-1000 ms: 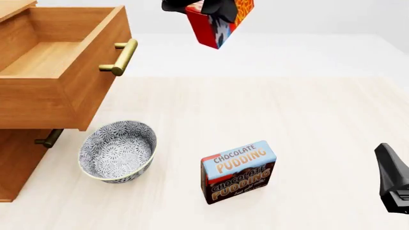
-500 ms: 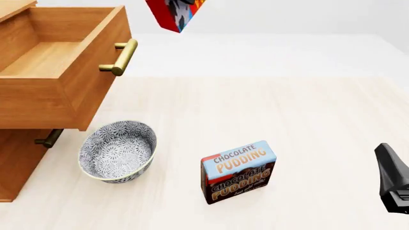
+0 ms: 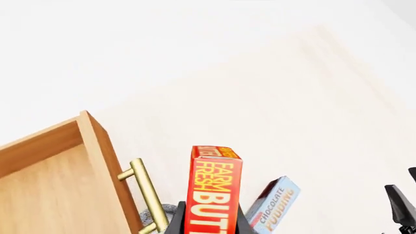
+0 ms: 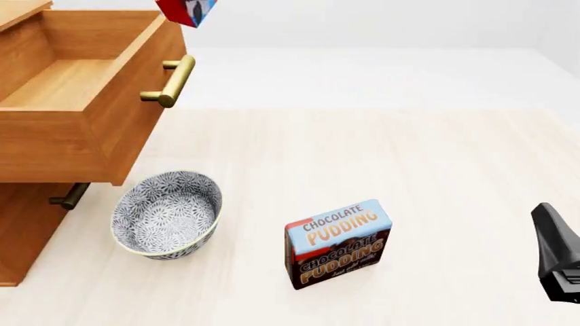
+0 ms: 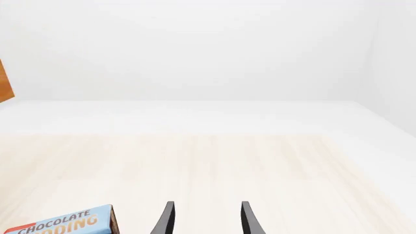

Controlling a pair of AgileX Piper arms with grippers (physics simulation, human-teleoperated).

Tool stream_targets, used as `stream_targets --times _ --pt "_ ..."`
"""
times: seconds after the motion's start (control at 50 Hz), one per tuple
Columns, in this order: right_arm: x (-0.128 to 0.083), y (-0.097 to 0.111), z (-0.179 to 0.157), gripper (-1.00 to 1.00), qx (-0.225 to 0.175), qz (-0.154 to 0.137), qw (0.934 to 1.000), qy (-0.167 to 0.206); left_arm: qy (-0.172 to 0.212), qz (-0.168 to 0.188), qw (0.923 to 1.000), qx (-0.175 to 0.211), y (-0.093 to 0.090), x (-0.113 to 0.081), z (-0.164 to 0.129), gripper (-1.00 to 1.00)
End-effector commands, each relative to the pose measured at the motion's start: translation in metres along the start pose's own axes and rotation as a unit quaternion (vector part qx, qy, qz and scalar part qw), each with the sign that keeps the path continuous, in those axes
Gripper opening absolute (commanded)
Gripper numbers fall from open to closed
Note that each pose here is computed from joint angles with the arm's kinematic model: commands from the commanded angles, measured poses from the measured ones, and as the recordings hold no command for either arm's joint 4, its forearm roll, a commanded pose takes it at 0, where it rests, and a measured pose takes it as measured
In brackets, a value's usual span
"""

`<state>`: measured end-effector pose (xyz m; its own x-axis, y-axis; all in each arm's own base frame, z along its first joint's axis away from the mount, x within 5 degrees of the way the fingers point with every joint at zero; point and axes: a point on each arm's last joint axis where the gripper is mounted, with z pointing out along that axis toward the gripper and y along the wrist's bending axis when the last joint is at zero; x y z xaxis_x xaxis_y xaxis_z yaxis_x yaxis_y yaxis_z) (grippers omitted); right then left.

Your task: Put the butter at the back in the top drawer of the cabinet and close it.

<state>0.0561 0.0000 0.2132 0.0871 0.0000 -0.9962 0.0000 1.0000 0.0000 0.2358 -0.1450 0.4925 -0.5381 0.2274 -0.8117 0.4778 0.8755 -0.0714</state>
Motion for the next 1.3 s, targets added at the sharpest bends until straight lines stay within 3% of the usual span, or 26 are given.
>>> stream_targets --times 0.02,0.54,0.86,1.3 --pt "0.000 0.000 0.000 1.00 0.000 0.000 1.0000 0.000 -0.014 -0.008 0.9994 -0.032 0.021 0.005 -0.026 -1.00" --pt "0.000 0.000 0.000 1.00 0.000 0.000 1.0000 0.000 -0.019 -0.024 0.9971 -0.070 0.041 0.012 -0.050 -1.00" --pt "0.000 0.000 0.000 1.00 0.000 0.000 1.0000 0.000 -0.012 -0.040 0.9934 -0.106 0.058 0.027 -0.063 -1.00" --pt "0.000 0.000 0.000 1.00 0.000 0.000 1.0000 0.000 -0.013 -0.057 0.9898 -0.130 0.068 0.036 -0.070 -1.00"
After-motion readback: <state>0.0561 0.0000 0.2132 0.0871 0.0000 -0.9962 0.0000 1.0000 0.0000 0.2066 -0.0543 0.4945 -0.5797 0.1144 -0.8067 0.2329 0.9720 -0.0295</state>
